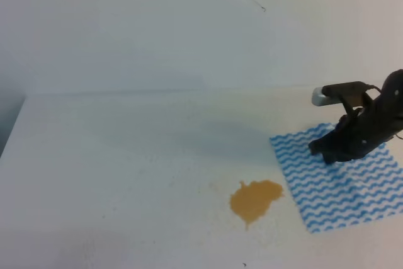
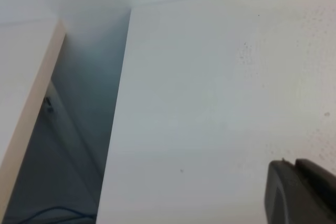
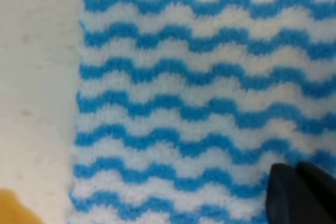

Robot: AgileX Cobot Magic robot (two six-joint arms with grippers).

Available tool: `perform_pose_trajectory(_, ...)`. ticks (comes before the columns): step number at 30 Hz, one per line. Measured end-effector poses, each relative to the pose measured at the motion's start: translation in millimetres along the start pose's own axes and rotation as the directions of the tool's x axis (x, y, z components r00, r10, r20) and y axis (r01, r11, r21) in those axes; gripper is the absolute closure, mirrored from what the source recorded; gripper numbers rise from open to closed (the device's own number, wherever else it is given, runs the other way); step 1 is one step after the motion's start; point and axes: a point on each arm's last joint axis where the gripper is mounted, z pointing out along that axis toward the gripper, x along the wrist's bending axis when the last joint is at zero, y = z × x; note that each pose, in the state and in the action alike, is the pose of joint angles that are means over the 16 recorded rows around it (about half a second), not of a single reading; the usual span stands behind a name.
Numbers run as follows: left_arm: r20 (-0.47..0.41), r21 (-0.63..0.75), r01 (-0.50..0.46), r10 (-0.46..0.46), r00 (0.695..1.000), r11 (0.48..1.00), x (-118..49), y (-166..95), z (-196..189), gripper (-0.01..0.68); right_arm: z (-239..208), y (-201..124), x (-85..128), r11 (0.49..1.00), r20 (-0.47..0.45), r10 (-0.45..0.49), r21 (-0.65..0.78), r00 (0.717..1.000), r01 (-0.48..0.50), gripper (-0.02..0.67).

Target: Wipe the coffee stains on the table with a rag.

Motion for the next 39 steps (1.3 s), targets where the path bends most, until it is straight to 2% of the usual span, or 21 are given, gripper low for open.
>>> perform_pose_trajectory(6,0.000,0.000,0.000,0.000,1.000,1.000,0.0,0,0,0.677,0,10,44,0.997,-0.069,-0.078,-0.015,0.995,0.077,0.652)
perform_pose_trajectory(15,0.000,-0.001,0.000,0.000,1.000,1.000,-0.1,-1,0,0.676,2,11,122,0.976,-0.156,-0.213,-0.076,0.964,0.203,0.652)
perform_pose_trajectory(21,0.000,-0.004,0.000,0.000,1.000,1.000,-0.2,-4,1,0.675,2,3,157,0.967,-0.205,-0.254,-0.079,0.945,0.243,0.652)
perform_pose_trajectory(26,0.001,-0.005,0.000,0.000,1.000,1.000,-0.3,-5,1,0.674,4,-6,173,0.966,-0.244,-0.258,-0.040,0.935,0.257,0.652)
perform_pose_trajectory(30,0.000,-0.004,-0.001,0.001,1.000,1.000,-0.2,-4,1,0.675,6,-12,177,0.964,-0.258,-0.255,0.008,0.932,0.266,0.652)
perform_pose_trajectory(39,0.000,-0.001,-0.002,0.002,1.000,1.000,0.0,-1,0,0.677,10,-21,164,0.947,-0.200,-0.257,0.145,0.946,0.288,0.652)
